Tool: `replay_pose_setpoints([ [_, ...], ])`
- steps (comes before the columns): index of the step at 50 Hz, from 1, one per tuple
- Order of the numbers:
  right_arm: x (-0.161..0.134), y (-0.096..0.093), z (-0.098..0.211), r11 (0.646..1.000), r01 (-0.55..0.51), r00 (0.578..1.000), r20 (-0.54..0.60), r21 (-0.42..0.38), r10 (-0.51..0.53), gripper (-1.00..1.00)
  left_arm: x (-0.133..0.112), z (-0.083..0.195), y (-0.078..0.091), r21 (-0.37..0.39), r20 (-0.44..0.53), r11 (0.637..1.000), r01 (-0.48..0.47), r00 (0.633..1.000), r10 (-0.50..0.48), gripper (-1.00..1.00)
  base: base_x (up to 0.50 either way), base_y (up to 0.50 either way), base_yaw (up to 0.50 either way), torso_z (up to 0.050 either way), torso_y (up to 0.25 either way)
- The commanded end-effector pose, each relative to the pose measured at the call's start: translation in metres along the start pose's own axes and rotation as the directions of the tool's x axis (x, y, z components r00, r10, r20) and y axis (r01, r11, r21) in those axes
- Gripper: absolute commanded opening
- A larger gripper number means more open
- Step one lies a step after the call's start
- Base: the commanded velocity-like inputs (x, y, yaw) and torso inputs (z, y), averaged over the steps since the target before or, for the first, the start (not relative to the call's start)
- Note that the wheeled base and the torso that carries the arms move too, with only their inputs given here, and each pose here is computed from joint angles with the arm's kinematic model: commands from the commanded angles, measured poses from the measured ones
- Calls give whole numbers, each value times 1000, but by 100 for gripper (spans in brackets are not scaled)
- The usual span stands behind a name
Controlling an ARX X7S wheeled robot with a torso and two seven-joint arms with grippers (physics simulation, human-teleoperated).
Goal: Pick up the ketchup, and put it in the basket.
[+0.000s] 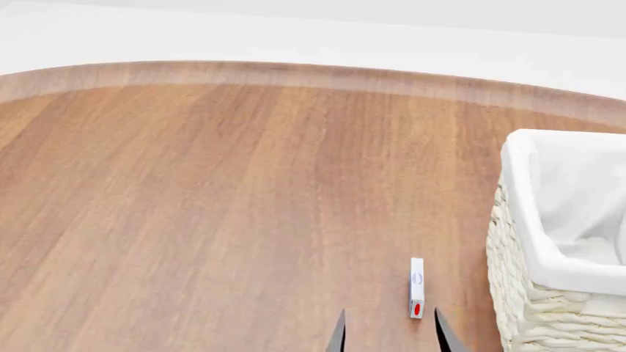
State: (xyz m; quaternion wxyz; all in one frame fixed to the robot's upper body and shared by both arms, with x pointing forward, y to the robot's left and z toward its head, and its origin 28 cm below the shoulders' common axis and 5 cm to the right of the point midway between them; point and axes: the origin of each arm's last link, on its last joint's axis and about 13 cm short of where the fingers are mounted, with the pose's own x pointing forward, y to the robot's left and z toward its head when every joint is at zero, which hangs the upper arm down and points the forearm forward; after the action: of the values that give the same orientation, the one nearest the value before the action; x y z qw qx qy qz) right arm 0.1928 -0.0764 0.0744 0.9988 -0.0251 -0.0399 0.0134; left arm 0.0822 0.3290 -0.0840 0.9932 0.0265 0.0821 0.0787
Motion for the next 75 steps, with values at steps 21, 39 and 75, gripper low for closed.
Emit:
replay_pose_setpoints([
  [21, 0, 1, -2, 1000, -5, 1000, -8, 0, 5, 100, 13, 52, -3, 9, 49, 1000, -29, 998, 29, -100, 0, 0, 0, 0, 0],
  [39, 0, 1, -2, 1000, -6, 1000, -9, 1, 6, 100, 32, 126, -26, 3, 147, 999, 40, 988, -40, -100, 0, 0, 0, 0, 1],
  [75, 0, 2, -4, 1000, -13, 1000, -15, 2, 13, 100, 110, 253, -77, 98, 163, 910, 403, 896, -414, -100, 0, 0, 0, 0, 0],
])
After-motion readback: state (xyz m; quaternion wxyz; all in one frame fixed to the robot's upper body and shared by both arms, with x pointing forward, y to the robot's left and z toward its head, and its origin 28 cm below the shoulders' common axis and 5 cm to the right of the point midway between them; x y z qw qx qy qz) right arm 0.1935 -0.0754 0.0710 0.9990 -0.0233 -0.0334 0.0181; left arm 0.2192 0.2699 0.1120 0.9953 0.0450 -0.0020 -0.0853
